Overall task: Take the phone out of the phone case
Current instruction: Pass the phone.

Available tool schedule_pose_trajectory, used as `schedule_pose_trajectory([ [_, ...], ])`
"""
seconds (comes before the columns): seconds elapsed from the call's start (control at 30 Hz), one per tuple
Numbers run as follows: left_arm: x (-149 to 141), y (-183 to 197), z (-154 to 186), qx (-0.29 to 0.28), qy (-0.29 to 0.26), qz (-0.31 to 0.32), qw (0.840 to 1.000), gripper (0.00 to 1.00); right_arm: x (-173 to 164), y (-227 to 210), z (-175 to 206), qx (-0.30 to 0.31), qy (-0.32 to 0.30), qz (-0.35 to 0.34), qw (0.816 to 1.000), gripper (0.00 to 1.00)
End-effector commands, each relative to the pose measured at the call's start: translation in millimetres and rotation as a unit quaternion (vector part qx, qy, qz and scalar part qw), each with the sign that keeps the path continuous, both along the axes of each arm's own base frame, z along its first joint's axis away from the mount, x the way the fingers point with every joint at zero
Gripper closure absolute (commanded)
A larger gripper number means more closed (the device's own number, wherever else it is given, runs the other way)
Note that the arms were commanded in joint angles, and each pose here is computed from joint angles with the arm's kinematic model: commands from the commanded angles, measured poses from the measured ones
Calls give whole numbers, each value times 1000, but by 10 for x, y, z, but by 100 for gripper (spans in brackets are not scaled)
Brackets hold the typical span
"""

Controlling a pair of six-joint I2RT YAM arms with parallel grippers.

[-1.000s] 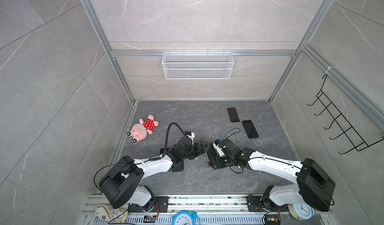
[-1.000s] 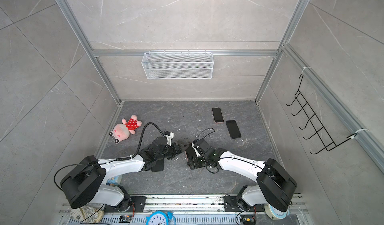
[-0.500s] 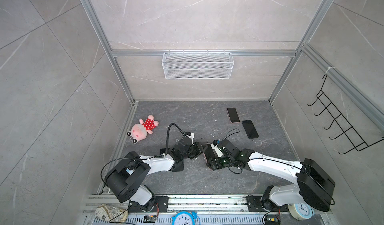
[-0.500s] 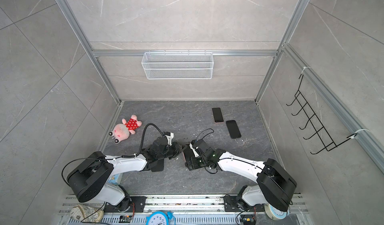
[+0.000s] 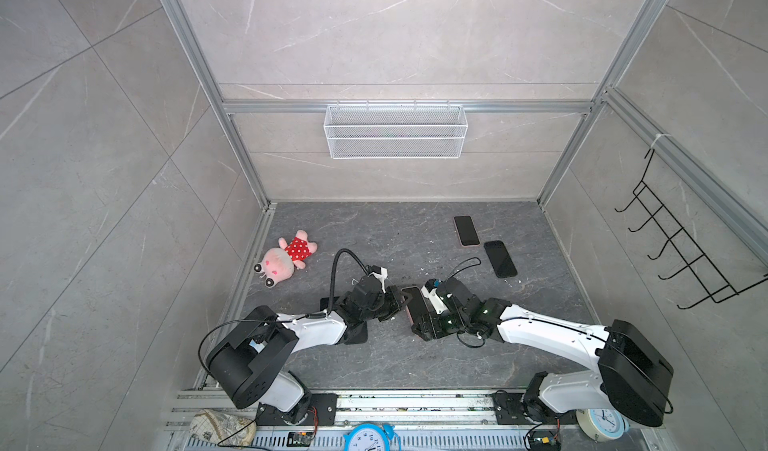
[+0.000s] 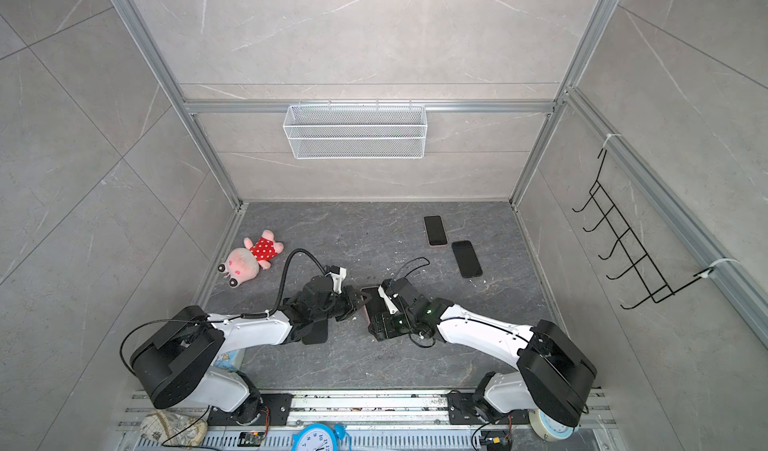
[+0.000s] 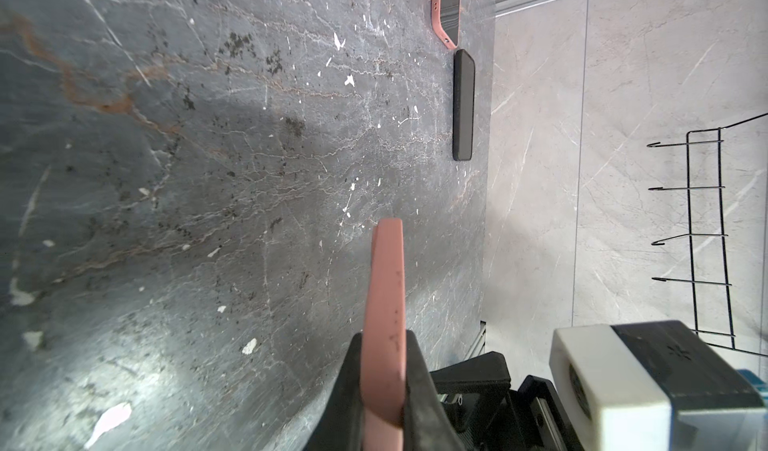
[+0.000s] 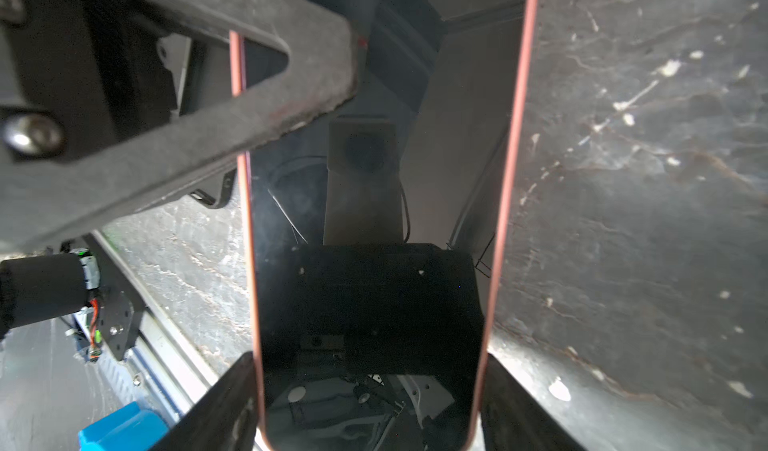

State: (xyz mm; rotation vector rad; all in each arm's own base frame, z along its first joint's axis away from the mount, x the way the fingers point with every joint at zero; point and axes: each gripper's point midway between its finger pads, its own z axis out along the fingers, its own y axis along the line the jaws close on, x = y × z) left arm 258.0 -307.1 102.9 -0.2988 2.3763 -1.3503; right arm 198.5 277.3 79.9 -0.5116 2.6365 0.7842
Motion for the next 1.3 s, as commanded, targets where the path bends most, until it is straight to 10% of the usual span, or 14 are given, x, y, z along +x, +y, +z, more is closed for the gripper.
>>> schedule_pose_trajectory([
  [0.0, 59, 131, 349, -6, -51, 22, 998, 100, 87, 124, 346, 56, -50, 0, 997, 34],
  [0.17, 134, 551, 949, -16, -127, 91, 988, 100, 73, 159, 936, 174, -92, -28, 980, 15],
  [0.5, 161, 1006, 1907, -136, -240, 198, 941, 100, -59, 322, 1747, 383, -102, -33, 917, 10],
  [1.27, 100, 1089, 2370, -317, -255, 220, 887, 100, -49, 612, 1938, 476, -80, -34, 875, 30],
])
